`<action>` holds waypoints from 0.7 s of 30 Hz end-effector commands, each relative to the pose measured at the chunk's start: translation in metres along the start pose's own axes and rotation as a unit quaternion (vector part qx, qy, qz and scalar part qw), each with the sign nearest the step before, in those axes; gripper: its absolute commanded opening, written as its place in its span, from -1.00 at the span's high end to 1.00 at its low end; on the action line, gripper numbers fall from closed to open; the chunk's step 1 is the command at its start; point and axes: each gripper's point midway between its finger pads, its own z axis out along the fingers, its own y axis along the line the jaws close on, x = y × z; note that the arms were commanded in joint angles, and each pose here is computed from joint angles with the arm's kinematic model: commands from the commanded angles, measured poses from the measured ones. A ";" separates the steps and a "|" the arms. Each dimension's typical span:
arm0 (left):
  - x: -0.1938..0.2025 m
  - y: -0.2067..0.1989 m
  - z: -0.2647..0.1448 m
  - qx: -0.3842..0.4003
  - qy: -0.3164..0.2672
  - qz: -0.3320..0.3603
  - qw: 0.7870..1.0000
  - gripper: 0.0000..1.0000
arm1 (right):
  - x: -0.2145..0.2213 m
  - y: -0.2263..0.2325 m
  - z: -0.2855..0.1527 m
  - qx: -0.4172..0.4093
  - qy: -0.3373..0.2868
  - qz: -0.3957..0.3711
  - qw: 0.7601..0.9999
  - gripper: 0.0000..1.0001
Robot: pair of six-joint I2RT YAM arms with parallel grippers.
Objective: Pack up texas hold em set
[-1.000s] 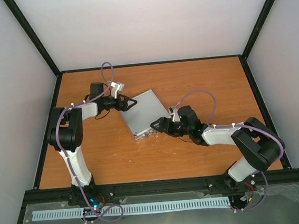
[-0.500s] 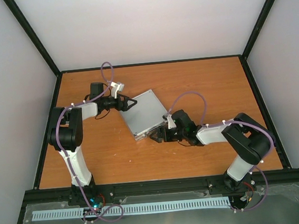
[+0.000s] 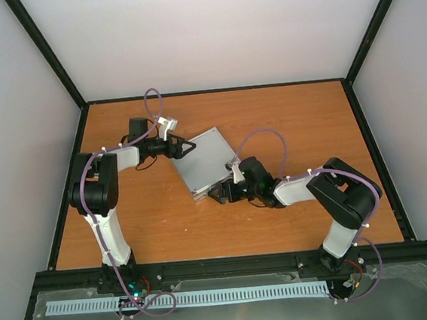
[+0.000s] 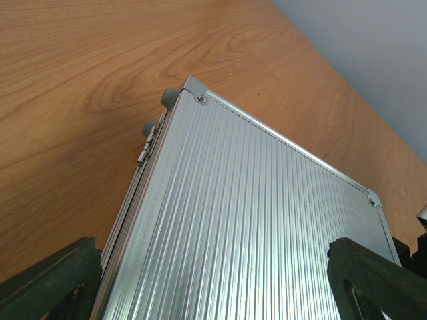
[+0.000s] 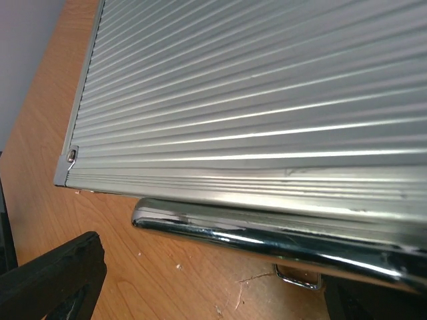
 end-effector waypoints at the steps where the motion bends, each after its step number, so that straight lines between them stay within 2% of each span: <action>1: 0.036 -0.003 0.010 0.027 0.040 -0.059 0.997 -0.87 | 0.013 -0.016 0.009 0.033 0.014 0.005 0.999 -0.79; 7: 0.035 -0.004 0.009 0.026 0.040 -0.058 0.997 -0.87 | 0.014 -0.008 0.003 0.021 0.020 0.049 0.998 -0.78; 12: 0.034 -0.004 0.009 0.026 0.040 -0.057 0.997 -0.87 | 0.012 0.012 -0.005 -0.038 0.015 0.113 0.993 -0.78; 21: 0.033 -0.005 0.009 0.026 0.039 -0.055 0.997 -0.87 | 0.006 0.026 -0.019 -0.100 0.007 0.149 0.984 -0.78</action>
